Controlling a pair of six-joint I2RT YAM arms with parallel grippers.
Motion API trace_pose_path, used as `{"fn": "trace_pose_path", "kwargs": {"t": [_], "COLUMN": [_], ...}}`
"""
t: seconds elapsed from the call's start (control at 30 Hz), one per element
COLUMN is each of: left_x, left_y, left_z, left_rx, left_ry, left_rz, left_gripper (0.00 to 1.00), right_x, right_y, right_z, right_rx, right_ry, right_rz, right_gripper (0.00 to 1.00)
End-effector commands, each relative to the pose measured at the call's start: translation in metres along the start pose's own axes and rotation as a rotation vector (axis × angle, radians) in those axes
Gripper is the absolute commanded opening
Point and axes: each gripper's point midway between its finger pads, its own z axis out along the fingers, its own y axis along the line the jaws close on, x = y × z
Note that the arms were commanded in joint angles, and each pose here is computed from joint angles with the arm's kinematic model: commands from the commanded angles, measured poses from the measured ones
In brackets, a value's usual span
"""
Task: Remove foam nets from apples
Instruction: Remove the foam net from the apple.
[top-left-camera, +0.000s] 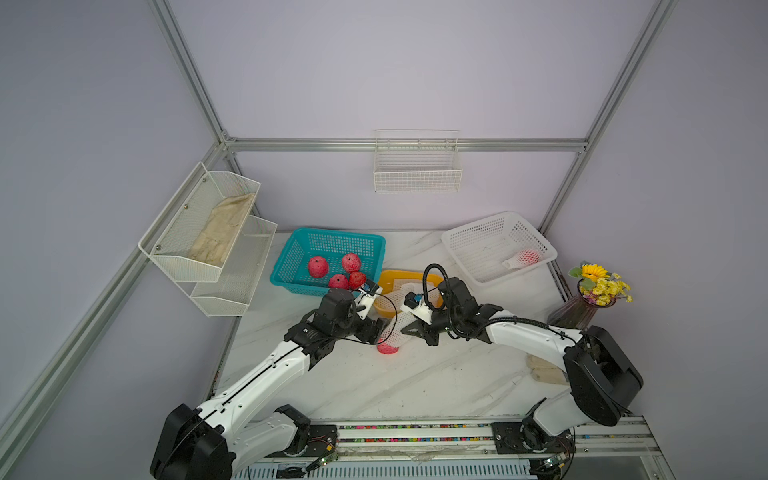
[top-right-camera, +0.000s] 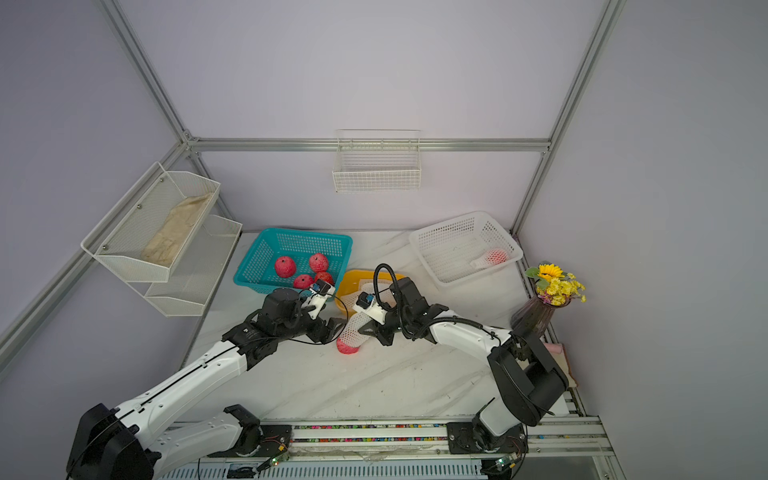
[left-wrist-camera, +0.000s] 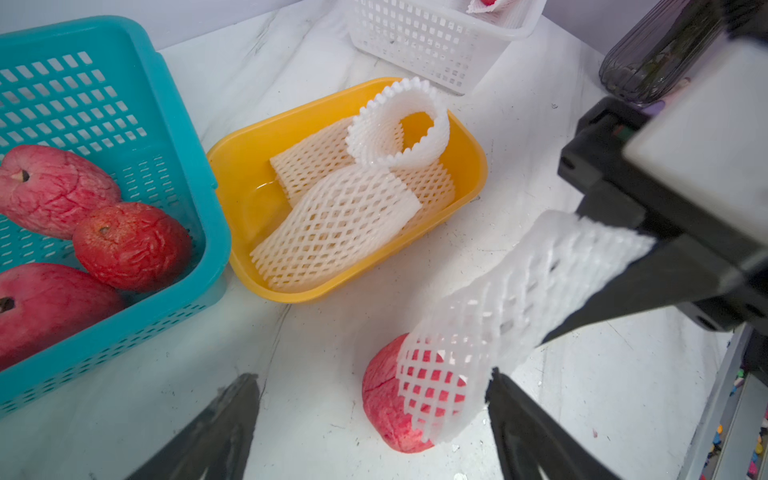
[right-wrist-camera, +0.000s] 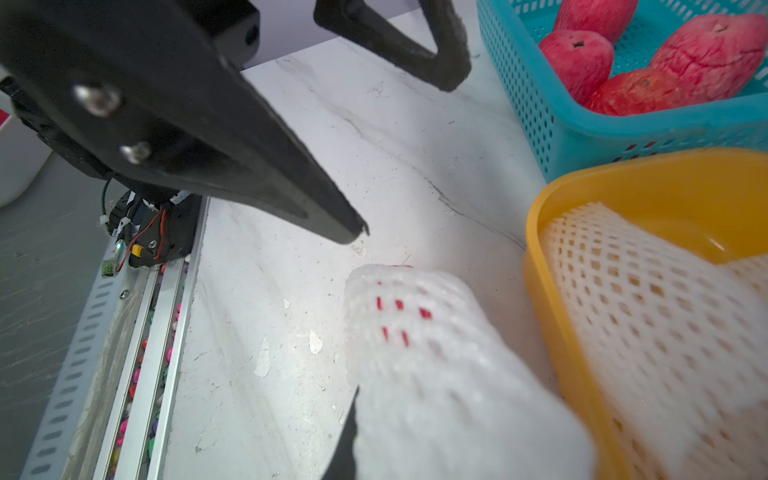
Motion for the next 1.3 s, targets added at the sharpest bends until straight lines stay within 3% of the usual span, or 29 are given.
{"fn": "trace_pose_path", "kwargs": {"t": [0.0,0.6,1.1,1.27], "left_x": [0.014,0.026,0.021,0.017], "left_y": [0.007,0.010,0.011,0.012], "left_z": [0.001,0.009,0.008,0.005], "left_rx": [-0.028,-0.038,-0.038,-0.048], "left_ry": [0.035,0.079,0.079,0.076], "left_rz": [-0.026,-0.033,-0.033,-0.031], "left_gripper": [0.87,0.89,0.90,0.90], "right_x": [0.005,0.018,0.004,-0.024], "right_y": [0.005,0.021,0.024,0.014], "right_z": [-0.005,0.008,-0.009,-0.033], "right_rx": [0.009,-0.017,0.030,0.146], "right_ry": [0.024,0.097,0.054,0.016], "right_rz": [0.023,0.026,0.022,0.027], "right_gripper": [0.10,0.11,0.11,0.12]}}
